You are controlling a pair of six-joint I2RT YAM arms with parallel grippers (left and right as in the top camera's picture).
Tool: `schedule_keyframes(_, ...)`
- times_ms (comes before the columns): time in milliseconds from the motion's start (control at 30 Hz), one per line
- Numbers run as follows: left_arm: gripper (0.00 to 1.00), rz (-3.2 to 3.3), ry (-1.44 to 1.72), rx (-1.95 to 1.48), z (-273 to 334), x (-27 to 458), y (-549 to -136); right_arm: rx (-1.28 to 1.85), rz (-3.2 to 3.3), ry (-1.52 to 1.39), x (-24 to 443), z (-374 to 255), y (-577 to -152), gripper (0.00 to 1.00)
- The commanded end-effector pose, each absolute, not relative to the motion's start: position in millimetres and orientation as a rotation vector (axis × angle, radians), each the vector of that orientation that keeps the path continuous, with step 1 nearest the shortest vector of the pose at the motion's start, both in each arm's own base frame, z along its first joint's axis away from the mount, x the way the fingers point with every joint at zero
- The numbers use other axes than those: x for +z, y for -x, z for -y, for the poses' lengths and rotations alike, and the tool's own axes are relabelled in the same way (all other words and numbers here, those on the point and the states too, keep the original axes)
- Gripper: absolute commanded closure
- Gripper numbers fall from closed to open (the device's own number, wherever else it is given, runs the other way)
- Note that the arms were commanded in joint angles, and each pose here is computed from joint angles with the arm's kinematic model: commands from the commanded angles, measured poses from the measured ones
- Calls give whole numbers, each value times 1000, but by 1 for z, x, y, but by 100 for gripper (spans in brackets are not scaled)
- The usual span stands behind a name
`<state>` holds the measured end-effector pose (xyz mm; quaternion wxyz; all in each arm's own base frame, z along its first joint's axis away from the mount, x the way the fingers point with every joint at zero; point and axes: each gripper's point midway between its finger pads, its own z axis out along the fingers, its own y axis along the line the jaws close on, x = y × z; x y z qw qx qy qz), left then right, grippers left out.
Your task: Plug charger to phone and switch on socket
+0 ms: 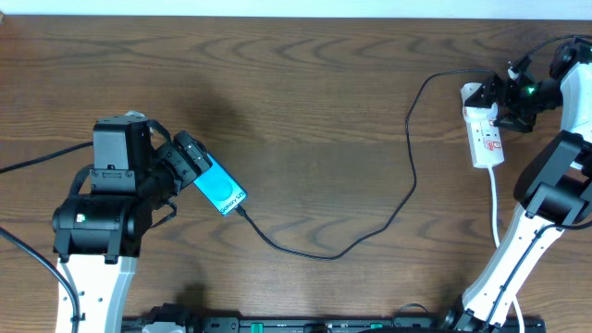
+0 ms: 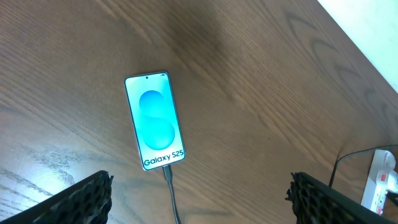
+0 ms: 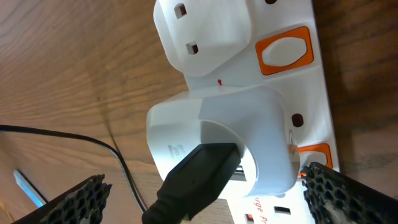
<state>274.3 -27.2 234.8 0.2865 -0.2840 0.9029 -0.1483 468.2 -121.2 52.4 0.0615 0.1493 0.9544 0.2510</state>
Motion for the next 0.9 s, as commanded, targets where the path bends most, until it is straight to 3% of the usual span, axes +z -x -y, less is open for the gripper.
schedule_keyframes(0, 9, -2390, 738, -385, 24, 245, -275, 742, -2864, -427, 68, 116, -474, 1)
schedule_keyframes(867, 9, -2393, 739, -383, 24, 244, -274, 773, -2888, -394, 59, 95, -475, 1)
